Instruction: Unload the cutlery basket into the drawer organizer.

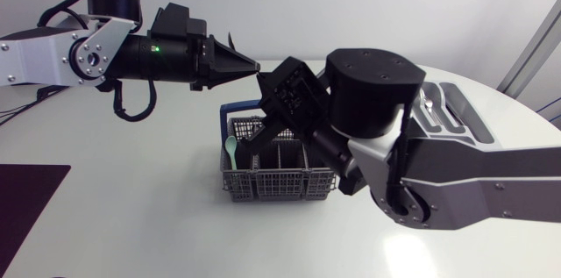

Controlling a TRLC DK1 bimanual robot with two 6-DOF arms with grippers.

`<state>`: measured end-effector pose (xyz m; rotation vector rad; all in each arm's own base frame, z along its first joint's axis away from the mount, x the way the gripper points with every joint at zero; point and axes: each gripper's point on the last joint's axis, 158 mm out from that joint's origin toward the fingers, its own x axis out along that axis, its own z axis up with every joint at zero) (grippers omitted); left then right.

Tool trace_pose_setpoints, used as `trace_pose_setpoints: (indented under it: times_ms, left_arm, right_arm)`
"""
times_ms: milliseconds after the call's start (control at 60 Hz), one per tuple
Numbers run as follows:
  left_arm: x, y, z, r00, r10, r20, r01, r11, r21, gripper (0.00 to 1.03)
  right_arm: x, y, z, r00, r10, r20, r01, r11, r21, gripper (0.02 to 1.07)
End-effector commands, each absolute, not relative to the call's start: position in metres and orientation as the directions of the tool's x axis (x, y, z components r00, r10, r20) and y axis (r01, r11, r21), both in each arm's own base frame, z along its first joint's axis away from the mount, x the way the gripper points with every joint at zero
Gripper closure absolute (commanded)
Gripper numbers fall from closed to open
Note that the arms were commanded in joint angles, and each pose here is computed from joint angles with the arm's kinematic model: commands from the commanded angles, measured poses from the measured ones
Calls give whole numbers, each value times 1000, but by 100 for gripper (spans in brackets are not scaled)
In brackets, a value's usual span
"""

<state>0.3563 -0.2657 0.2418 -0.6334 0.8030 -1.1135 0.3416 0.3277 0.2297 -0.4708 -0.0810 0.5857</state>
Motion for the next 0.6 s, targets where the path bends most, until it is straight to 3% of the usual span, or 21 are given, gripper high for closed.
trace_pose_setpoints:
  times_ms: [0,150,183,267,350,583]
  left_arm:
    - [354,-263,268,244,-950,-192,585,302,-753,100]
    - [354,-262,272,259,-947,-190,597,312,-739,100]
    - [355,-261,272,266,-945,-191,599,317,-735,100]
    - [355,-259,274,282,-940,-191,607,329,-724,100]
    - [354,-259,276,288,-938,-191,619,335,-711,100]
    - [345,-260,281,302,-933,-195,659,352,-664,100]
  right_arm:
    - [325,342,183,785,593,-178,-591,633,-500,99]
    - [323,338,188,787,592,-174,-590,639,-492,73]
    - [322,337,189,787,592,-174,-591,640,-491,62]
    - [320,335,192,783,595,-179,-595,636,-491,50]
    - [318,332,196,780,599,-180,-601,637,-483,44]
    - [318,318,211,765,615,-192,-630,654,-419,44]
